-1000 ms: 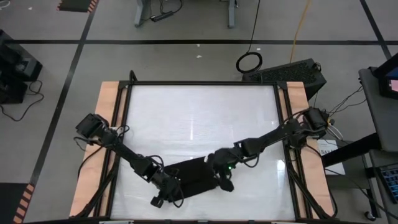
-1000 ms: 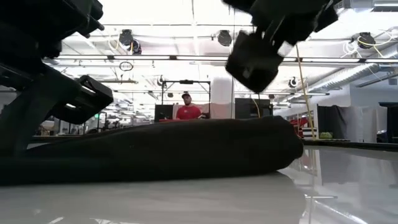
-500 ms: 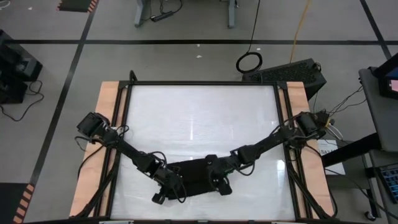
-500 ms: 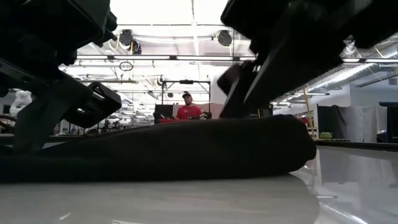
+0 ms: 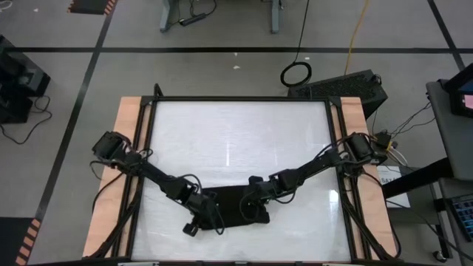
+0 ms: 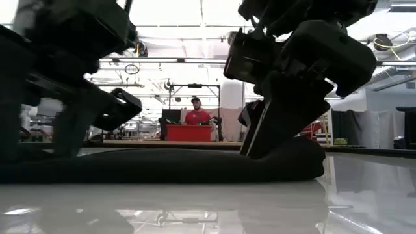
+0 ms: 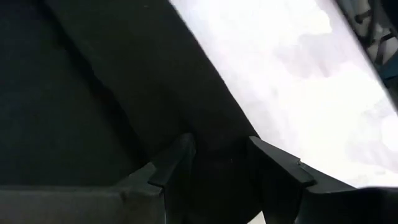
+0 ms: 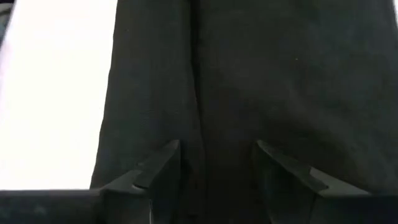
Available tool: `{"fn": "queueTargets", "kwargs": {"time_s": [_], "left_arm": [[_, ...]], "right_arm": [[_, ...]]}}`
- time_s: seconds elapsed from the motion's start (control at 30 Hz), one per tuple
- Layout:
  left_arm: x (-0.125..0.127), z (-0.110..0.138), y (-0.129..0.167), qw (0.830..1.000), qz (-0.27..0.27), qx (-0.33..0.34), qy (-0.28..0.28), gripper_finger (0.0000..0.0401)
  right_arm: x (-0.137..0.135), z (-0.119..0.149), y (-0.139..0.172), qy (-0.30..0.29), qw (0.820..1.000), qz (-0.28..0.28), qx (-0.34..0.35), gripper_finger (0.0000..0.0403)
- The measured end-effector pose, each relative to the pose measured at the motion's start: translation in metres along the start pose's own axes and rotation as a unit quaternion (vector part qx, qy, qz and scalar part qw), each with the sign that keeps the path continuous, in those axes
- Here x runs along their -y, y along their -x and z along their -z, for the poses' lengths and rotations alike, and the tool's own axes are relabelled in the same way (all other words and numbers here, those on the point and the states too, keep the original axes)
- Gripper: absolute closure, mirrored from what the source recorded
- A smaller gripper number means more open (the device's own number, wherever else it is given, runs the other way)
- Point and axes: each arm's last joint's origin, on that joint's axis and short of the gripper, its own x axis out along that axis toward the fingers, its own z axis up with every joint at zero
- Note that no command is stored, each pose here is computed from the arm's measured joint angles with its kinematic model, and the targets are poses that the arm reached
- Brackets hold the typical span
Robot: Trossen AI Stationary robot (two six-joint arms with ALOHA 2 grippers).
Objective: Roll napkin
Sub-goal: Roll the black napkin
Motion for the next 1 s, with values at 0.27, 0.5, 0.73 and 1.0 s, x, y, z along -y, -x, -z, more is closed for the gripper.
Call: {"fn": "queueTargets", "kwargs": {"time_s": [0.27, 0.5, 0.73, 1.0], "left_arm": [[-0.040, -0.001, 0.015, 0.999, -0.035, -0.001, 0.011, 0.0237], [-0.076, -0.003, 0.031, 0.998, -0.064, -0.019, 0.021, 0.0237], [-0.101, 0.001, 0.046, 0.996, -0.075, -0.051, 0.023, 0.0237], [-0.108, -0.006, 0.054, 0.997, -0.065, -0.046, 0.015, 0.0237]], "right_arm": [[0.012, 0.003, 0.004, -0.046, 0.998, 0.043, -0.026, 0.0211], [0.028, 0.003, 0.018, -0.067, 0.992, 0.102, -0.042, 0.0211], [0.048, 0.006, 0.044, -0.094, 0.977, 0.175, -0.077, 0.0211], [0.057, -0.001, 0.071, -0.096, 0.977, 0.177, -0.066, 0.0211]]}}
